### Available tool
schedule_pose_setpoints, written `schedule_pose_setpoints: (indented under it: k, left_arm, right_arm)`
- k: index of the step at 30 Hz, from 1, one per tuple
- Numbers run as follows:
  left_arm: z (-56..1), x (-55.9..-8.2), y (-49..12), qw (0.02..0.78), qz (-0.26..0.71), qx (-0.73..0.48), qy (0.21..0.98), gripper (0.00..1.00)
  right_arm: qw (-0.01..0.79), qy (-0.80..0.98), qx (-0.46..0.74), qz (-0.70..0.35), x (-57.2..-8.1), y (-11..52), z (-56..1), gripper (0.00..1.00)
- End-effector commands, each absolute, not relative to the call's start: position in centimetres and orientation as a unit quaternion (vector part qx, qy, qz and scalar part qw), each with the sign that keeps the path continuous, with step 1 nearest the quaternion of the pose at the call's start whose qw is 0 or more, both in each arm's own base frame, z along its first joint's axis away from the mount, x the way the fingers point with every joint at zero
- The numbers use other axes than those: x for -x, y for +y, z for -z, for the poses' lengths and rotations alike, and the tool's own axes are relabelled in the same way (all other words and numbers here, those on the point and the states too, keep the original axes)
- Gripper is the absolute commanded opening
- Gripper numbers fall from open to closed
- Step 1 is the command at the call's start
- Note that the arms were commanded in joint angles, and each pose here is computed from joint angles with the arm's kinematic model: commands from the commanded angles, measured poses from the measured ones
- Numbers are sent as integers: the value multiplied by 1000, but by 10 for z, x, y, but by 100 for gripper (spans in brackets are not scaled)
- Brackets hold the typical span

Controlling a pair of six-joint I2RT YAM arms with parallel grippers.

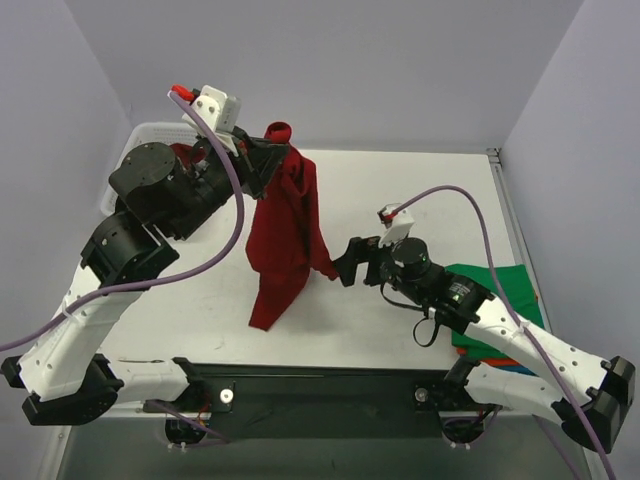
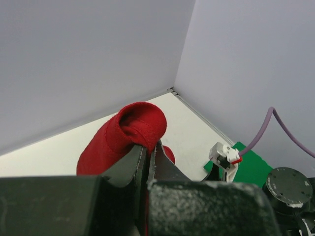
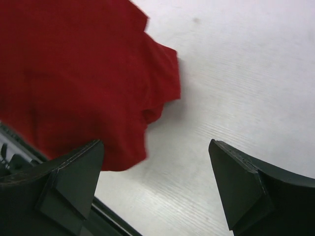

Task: Fold and stack the t-shirts
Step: Move the tshirt to the center of the board

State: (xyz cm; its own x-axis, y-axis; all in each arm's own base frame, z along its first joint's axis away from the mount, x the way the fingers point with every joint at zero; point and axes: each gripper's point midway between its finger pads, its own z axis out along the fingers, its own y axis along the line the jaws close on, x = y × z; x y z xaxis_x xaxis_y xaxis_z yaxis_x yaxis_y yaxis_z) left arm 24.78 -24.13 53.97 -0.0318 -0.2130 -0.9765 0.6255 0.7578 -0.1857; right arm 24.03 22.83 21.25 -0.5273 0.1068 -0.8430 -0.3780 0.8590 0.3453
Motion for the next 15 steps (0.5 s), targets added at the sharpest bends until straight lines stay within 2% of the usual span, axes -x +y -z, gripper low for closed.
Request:
schedule_pose_setpoints:
  k: [1,15]
  left_arm:
    - [-577,-235,-230,714,330,-155,597,0]
    - [-578,-223,-213,719,328,-151,595,0]
  right_arm:
    - [531,783,126,-298,-236,267,-253,92]
    - [566,732,143,-350,-221,295,-295,90]
